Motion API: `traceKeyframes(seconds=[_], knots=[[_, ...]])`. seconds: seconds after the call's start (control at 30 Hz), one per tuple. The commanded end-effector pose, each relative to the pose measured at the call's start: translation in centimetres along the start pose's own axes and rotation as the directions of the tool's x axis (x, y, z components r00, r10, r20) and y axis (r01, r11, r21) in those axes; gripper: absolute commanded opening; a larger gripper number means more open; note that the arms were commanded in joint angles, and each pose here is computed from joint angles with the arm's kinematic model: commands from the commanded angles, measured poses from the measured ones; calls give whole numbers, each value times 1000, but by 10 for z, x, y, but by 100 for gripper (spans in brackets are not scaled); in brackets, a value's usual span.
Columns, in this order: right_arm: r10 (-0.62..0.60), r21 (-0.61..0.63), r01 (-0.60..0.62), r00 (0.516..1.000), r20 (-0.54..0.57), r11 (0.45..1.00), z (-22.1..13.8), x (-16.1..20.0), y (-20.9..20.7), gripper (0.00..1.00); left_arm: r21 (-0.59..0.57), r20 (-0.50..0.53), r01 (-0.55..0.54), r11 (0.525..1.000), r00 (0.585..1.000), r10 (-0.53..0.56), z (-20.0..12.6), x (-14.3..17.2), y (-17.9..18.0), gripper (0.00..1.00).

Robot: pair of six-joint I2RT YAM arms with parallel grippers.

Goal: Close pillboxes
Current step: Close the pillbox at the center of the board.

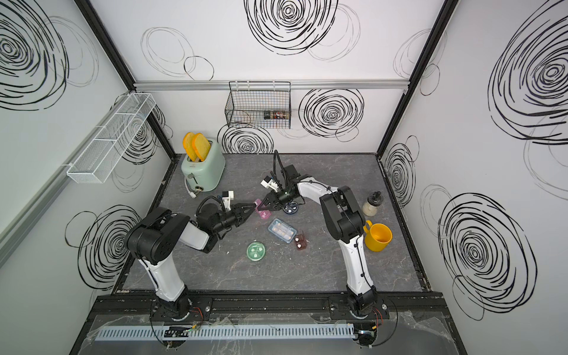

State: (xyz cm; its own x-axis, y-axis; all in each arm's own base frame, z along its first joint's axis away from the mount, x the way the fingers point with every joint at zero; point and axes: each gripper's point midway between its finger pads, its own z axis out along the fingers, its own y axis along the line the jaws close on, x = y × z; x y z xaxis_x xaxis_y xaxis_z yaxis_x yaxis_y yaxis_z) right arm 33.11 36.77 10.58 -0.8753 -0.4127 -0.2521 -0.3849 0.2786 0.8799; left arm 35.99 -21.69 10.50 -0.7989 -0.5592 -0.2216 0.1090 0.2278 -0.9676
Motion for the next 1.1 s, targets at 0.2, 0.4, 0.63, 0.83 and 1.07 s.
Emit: traceKeyframes(seconds=[0.2, 0.4, 0.63, 0.83, 1.07], knots=[[-30, -61, 29, 999, -17, 998, 3, 6, 26, 8, 114, 37, -55, 992, 998, 51, 3, -7, -29, 16], [-31, -42, 30, 1000, -7, 999, 2, 3, 22, 9, 114, 32, -59, 992, 998, 55, 0, -4, -28, 31], [-3, 11, 3, 1000, -19, 1000, 6, 5, 5, 12, 69, 53, -80, 994, 996, 77, -25, -8, -14, 75], [-24, -36, 22, 999, -49, 999, 16, 7, 12, 12, 60, 64, -102, 993, 993, 98, -30, -11, -8, 94], [-15, -1, 15, 994, -109, 1000, 26, 11, -2, 16, 63, 60, -93, 994, 994, 89, -27, -14, -6, 80]])
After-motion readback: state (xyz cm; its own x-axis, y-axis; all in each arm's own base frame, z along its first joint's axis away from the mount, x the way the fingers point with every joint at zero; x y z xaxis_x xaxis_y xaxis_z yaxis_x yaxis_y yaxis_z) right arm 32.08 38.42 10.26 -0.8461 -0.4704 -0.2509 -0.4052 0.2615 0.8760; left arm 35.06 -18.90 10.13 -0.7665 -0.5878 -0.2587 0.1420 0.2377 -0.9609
